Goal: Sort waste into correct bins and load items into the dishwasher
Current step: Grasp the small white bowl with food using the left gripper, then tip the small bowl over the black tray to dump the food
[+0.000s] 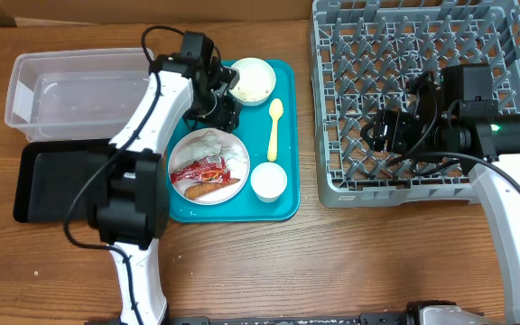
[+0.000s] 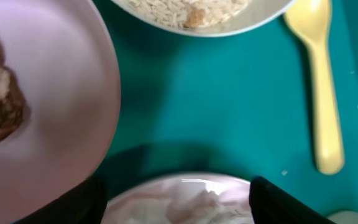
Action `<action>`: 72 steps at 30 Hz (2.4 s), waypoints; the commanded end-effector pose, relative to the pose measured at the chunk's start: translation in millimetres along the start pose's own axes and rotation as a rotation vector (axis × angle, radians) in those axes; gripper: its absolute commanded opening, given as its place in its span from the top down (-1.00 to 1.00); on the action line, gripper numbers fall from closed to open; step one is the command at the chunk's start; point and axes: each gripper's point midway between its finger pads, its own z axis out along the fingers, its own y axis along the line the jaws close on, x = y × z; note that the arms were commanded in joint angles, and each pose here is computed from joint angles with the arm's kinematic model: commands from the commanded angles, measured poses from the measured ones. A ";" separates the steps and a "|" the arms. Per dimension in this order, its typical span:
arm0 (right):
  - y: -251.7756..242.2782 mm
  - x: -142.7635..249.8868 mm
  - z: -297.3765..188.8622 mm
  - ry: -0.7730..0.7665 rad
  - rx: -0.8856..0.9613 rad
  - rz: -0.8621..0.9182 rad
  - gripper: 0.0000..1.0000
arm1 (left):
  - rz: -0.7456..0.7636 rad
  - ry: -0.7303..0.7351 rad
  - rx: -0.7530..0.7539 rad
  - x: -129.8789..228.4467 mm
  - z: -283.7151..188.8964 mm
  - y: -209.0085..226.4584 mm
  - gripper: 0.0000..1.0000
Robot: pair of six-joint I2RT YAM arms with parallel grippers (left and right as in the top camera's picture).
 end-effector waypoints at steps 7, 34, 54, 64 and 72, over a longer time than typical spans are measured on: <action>7.2 -8.6 -8.7 -0.034 -0.021 -0.018 -0.66 | 0.082 -0.041 -0.083 -18.0 5.0 9.6 -0.42; 7.2 -9.2 -8.6 -0.037 -0.021 -0.019 -0.66 | 0.182 -0.081 -0.324 -39.6 5.4 23.8 -0.29; 4.2 -2.7 -8.3 -0.011 -0.007 -0.008 -0.66 | 0.179 -0.046 -0.316 -16.6 33.6 25.1 0.92; 4.1 -2.7 -8.3 -0.011 -0.007 -0.008 -0.66 | 0.064 -0.063 -0.301 -36.5 -22.3 15.3 0.92; 4.6 -4.4 -8.3 -0.018 -0.008 -0.015 -0.66 | -0.068 -0.089 -0.262 -44.9 -138.6 -11.2 0.92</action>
